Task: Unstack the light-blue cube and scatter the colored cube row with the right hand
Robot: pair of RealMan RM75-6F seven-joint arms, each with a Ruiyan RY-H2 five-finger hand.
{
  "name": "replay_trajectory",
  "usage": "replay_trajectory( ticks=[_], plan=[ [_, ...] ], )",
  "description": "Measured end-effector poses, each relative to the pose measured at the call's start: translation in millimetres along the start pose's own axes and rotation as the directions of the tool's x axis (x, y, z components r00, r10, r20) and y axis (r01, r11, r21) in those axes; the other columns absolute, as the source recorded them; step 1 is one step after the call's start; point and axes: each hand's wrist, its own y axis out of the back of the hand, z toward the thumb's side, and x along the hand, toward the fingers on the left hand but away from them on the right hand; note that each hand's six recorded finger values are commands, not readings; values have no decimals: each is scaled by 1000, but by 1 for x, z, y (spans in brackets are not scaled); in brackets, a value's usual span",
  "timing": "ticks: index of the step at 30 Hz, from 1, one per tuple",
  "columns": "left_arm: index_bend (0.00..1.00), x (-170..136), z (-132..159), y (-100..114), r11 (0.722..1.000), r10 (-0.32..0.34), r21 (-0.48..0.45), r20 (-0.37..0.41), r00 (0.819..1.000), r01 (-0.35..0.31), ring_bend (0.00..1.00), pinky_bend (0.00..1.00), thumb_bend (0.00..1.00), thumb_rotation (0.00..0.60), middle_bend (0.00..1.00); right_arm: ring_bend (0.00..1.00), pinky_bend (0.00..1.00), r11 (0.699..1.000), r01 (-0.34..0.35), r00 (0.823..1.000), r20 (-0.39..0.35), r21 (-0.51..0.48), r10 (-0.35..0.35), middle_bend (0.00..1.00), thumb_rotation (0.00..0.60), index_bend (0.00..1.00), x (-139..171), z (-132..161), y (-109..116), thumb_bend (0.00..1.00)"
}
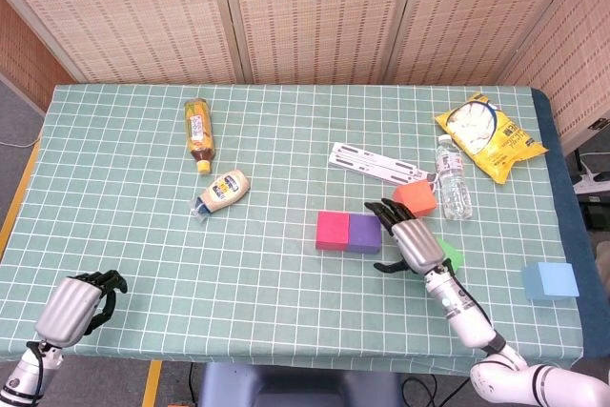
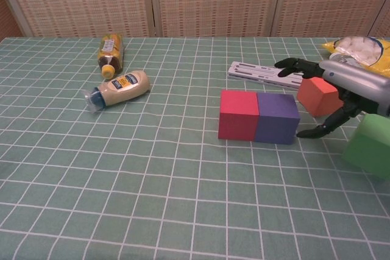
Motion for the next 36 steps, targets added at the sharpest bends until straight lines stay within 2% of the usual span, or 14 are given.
replay_trajectory(
  ticks=[8,13,15,18,22,27,33,36],
  plan=[
    [526,0,-2,2,1000,6,-4,-7,1000,-6,586,730,740,600,495,13,122,999,-43,999,23,28,42,156,600,163,-11,-3,-17,0],
    [526,0,-3,2,1000,4,-4,-6,1000,-4,587,730,740,600,495,80,185,998,-38,999,39,52,36,211,600,243,-20,-8,-28,0],
    [526,-1,-3,2,1000,6,-6,-7,1000,-6,586,730,740,600,495,163,255,998,-36,999,42,53,33,298,600,306,-23,-9,-31,0],
    [526,-1,-4,3,1000,9,-9,-9,1000,-9,586,730,739,600,495,362,432,998,-12,999,42,68,9,475,600,467,-25,-11,-31,0],
    [526,-1,-3,2,1000,7,-9,-7,1000,-7,586,730,739,600,494,546,623,994,55,998,29,96,-58,611,600,652,-24,-10,-26,0],
    [526,-1,-2,2,1000,5,-8,-5,1000,-5,586,730,740,600,495,572,652,990,101,995,12,98,-102,634,600,700,-16,-8,-20,0],
    [526,-1,-2,1,1000,2,-7,-4,1000,-2,586,730,740,600,495,572,657,995,66,998,16,77,-68,635,600,701,3,-3,-11,0],
    [526,0,-1,1,1000,1,-6,-2,1000,-1,586,730,739,600,494,572,658,998,24,999,23,61,-25,635,600,700,17,1,-4,0]
  ],
)
